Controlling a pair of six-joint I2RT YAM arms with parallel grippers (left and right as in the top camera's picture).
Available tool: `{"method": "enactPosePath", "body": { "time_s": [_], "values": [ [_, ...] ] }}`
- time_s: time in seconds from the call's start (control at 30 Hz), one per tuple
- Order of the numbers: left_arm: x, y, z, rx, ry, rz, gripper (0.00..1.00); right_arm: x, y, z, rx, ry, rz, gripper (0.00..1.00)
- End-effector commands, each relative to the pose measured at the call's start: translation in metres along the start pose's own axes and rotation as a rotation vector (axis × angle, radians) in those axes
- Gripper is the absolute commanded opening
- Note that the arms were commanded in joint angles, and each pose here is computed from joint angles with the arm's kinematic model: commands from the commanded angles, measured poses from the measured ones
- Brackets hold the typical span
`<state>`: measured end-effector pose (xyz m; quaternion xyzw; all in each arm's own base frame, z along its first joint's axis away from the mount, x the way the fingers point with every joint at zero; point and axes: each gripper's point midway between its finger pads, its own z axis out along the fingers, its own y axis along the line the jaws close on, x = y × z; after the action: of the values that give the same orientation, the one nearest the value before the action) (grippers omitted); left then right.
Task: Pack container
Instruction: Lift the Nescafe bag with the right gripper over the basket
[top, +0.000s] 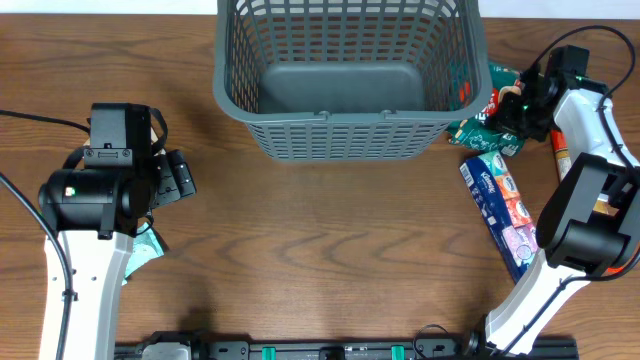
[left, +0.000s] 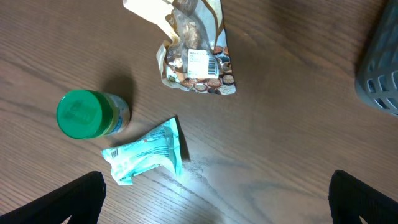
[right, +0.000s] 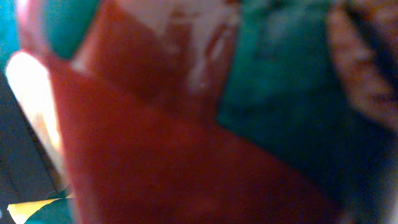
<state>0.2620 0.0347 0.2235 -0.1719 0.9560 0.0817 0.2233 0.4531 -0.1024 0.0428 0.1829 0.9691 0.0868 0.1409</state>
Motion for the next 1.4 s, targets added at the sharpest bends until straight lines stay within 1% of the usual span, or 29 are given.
{"method": "enactPosePath", "body": {
  "time_s": [0.0, 0.1, 0.2, 0.47, 0.73, 0.87, 1.0, 1.07, 1.2, 1.37],
  "values": [
    [-0.003, 0.005, -0.003, -0.018, -0.014, 0.002, 0.98, 0.015, -0.027, 0.009, 0.084, 0.064, 0.049, 0.01],
    [-0.003, 0.005, -0.003, -0.018, -0.015, 0.002, 0.99, 0.002, -0.024, -0.005, 0.081, 0.039, 0.045, 0.02],
    [-0.003, 0.005, -0.003, -0.018, -0.014, 0.002, 0.99, -0.018, -0.017, -0.029, 0.076, -0.014, 0.036, 0.01],
    [-0.003, 0.005, -0.003, -0.018, -0.014, 0.003, 0.98, -0.071, 0.005, -0.115, 0.057, -0.209, 0.002, 0.01],
    [-0.004, 0.004, -0.003, -0.017, -0.015, 0.002, 0.99, -0.095, 0.028, -0.201, 0.043, -0.411, -0.077, 0.02],
    [-0.003, 0.004, -0.003, -0.017, -0.015, 0.002, 0.98, -0.094, 0.041, -0.257, 0.04, -0.533, -0.131, 0.02],
    [-0.003, 0.004, -0.003, -0.017, -0.015, 0.002, 0.99, -0.085, 0.055, -0.318, 0.036, -0.671, -0.181, 0.01],
    [-0.003, 0.004, -0.003, -0.017, -0.015, 0.002, 0.98, -0.076, 0.064, -0.355, 0.035, -0.757, -0.219, 0.02],
    [-0.005, 0.004, -0.003, -0.015, -0.022, 0.0, 0.99, -0.053, 0.087, -0.413, 0.023, -0.895, -0.297, 0.02],
    [-0.009, 0.003, -0.003, -0.01, -0.036, -0.004, 0.98, -0.019, 0.12, -0.457, -0.012, -0.994, -0.42, 0.01]
  ]
}}
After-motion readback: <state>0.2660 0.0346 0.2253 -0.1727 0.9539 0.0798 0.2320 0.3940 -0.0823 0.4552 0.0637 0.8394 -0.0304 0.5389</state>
